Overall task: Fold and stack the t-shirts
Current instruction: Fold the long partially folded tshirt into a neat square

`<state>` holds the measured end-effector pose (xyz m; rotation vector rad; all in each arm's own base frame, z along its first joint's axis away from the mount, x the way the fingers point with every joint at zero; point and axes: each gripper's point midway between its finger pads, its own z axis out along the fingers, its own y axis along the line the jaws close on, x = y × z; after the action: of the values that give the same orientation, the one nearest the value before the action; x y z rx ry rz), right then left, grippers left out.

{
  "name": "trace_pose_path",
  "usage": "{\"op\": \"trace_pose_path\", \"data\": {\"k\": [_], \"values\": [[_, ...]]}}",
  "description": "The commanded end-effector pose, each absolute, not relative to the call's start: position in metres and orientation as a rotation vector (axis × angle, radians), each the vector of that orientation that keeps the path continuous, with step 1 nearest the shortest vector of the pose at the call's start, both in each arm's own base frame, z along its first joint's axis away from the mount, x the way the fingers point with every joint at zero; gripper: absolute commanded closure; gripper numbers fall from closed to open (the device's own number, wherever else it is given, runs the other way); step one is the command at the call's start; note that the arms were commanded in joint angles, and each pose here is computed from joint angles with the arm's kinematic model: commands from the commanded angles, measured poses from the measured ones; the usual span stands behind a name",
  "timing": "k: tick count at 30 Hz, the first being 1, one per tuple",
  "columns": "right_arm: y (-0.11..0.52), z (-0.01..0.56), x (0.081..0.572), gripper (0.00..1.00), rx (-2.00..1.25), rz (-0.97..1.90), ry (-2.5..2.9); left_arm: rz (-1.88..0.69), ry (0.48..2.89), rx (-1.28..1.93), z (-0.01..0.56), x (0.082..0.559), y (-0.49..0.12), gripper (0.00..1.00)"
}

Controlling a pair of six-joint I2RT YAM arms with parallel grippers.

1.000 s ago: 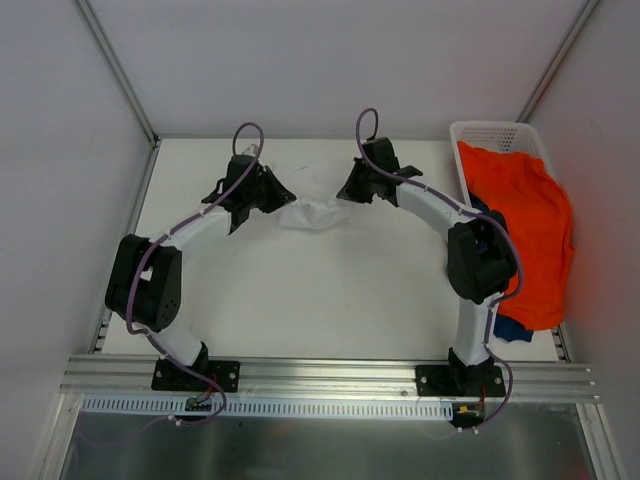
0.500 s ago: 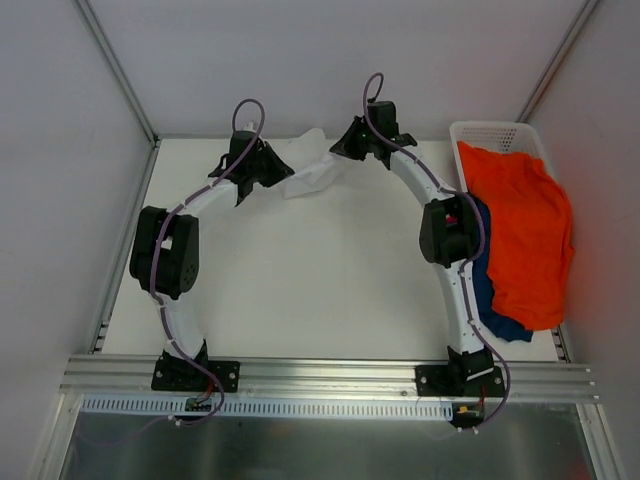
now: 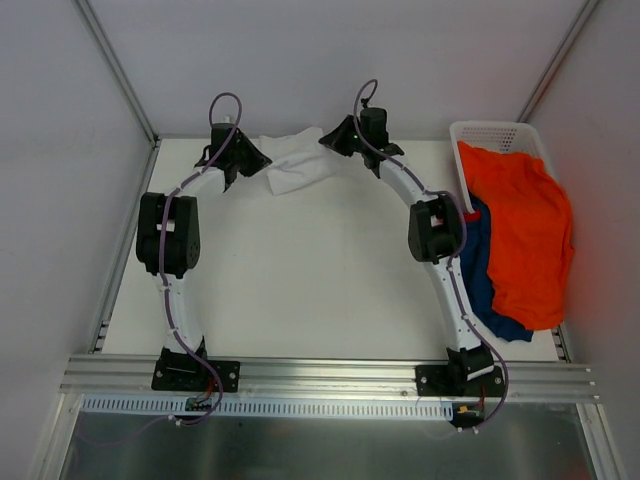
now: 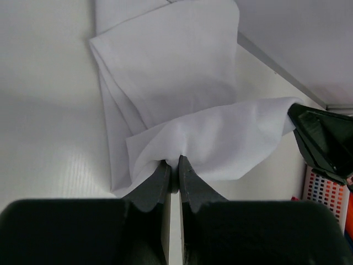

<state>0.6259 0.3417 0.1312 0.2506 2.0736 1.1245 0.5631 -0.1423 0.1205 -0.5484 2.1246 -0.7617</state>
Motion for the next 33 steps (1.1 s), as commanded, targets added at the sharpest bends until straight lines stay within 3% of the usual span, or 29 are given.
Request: {"op": "trace_pose_path", "data": {"k": [1,8,22,33], "values": [[0.362,0.186,0.643,1.00,0.174,1.184,1.818,-0.765,2.058,-0.501,0.138,0.584,-0.131,1.00],[0.381,0.190,0.657,1.00,0.191,1.145,1.645,-0.786,1.986,-0.490,0.145,0.612,-0.114,1.00],[0.347,0.177,0.697,0.99,0.388,0.914,1.450,-0.856,1.827,-0.334,0.165,0.688,-0.099,1.00],[0.312,0.175,0.713,0.99,0.497,0.808,1.341,-0.945,1.665,-0.309,0.146,0.722,-0.105,0.88]]}}
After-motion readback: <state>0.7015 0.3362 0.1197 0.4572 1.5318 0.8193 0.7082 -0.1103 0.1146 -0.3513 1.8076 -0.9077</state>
